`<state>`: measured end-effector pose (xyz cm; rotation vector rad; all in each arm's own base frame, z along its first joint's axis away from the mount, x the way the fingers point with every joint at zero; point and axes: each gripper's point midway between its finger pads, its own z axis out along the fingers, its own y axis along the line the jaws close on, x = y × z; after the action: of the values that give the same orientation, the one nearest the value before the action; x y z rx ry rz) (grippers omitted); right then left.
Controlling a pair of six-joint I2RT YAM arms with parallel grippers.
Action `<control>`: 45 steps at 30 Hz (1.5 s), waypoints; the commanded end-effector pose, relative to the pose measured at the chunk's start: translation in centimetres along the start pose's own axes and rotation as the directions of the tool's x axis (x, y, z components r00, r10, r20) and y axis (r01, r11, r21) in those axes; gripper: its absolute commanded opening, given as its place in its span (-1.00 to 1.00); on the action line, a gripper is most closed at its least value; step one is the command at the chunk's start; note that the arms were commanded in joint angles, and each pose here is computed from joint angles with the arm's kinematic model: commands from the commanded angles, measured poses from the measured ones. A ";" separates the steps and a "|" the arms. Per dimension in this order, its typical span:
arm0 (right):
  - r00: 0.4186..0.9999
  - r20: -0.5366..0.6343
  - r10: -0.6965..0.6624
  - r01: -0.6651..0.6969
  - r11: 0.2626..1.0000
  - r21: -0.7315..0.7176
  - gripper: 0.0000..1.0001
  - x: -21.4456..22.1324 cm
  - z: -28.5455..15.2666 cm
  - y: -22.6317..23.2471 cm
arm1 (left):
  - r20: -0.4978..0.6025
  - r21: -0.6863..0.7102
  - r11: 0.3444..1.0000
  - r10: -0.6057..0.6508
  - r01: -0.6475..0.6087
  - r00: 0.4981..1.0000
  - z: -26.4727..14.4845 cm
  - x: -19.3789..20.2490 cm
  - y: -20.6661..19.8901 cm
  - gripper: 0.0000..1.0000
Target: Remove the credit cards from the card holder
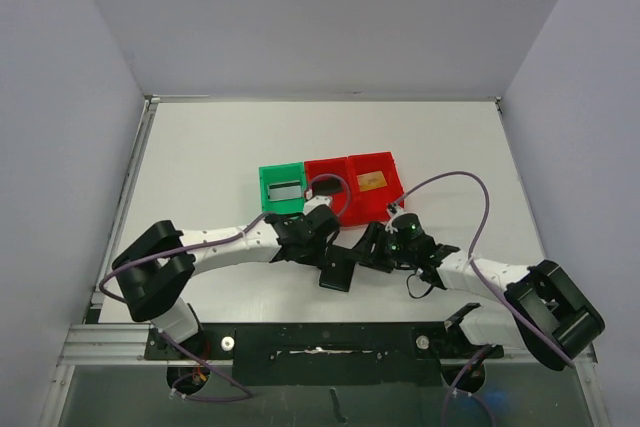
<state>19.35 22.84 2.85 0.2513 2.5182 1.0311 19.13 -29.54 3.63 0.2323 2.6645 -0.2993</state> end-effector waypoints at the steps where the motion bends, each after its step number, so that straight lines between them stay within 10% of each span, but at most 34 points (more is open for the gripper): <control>1: 0.996 0.081 -0.044 0.044 0.999 0.000 0.15 -2.5 -1.1 1.6 | 0.073 0.150 0.988 -0.049 0.037 0.996 -2.5 -2.2 -2.4 -1.00; 5: 0.993 0.108 -0.053 0.048 0.998 0.049 0.39 -3.2 -2.1 1.6 | 0.091 0.266 0.961 -0.102 0.074 0.991 -4.2 -2.2 -3.7 -1.00; 20: 1.000 0.012 -0.021 0.022 0.995 -0.094 0.29 -1.8 -0.7 4.2 | 0.150 0.487 0.867 -0.204 0.107 0.967 -10.2 -4.7 -7.3 -1.00; 32: 0.974 0.220 -0.056 0.025 0.990 0.140 0.41 -4.6 -4.4 1.2 | 0.174 0.551 0.831 -0.203 0.076 0.964 -10.8 -5.0 -9.4 -1.00; 45: 0.976 0.214 -0.045 0.032 0.998 0.062 0.42 -2.8 -4.1 1.8 | 0.166 0.220 0.958 -0.224 0.185 0.960 -6.2 1.7 0.8 -1.00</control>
<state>18.80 19.22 5.02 0.3321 2.4744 0.7555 14.50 -30.92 8.68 0.1132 2.4873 -0.7795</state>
